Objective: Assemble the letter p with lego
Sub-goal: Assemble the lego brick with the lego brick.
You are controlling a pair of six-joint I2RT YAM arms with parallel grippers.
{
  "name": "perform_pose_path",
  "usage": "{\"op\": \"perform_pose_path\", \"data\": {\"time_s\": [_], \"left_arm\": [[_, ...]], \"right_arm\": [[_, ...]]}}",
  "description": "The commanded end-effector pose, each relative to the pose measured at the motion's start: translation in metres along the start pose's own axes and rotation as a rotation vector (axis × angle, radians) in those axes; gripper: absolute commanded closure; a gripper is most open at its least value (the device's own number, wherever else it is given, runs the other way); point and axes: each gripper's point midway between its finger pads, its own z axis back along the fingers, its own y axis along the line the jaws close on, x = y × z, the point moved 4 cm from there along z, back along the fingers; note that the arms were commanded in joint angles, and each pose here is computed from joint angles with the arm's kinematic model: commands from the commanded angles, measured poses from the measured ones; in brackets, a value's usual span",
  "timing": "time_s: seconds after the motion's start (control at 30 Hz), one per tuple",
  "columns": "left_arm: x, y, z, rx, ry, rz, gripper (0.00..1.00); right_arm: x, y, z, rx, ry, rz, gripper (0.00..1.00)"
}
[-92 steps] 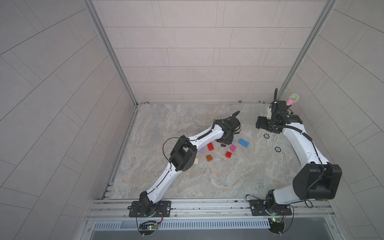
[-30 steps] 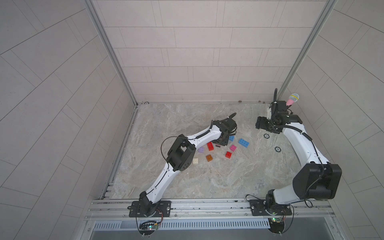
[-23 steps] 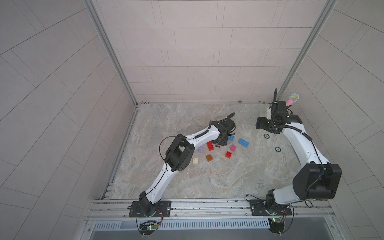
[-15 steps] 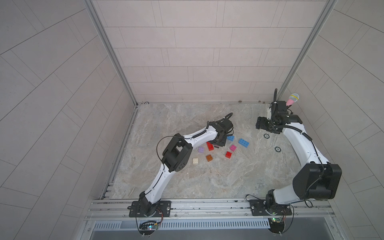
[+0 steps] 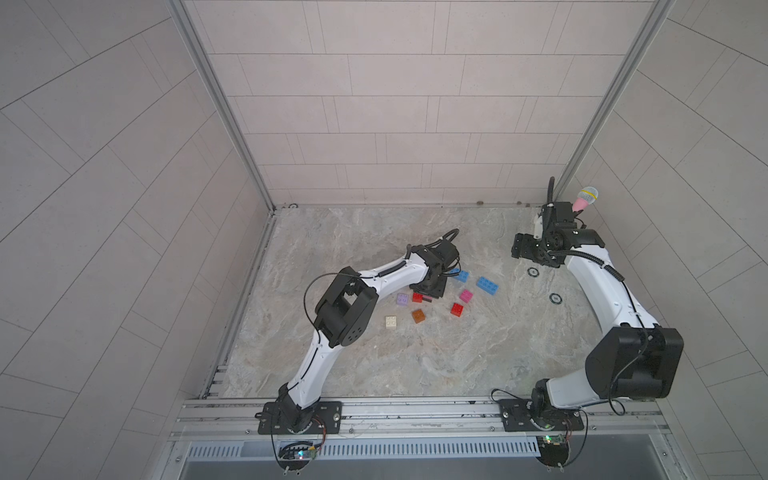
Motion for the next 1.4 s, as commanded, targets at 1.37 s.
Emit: {"op": "perform_pose_path", "data": {"time_s": [1.37], "left_arm": [[-0.017, -0.018, 0.054, -0.039, 0.028, -0.096, 0.35]], "right_arm": [[-0.012, 0.01, -0.007, 0.024, 0.086, 0.099, 0.15]]}}
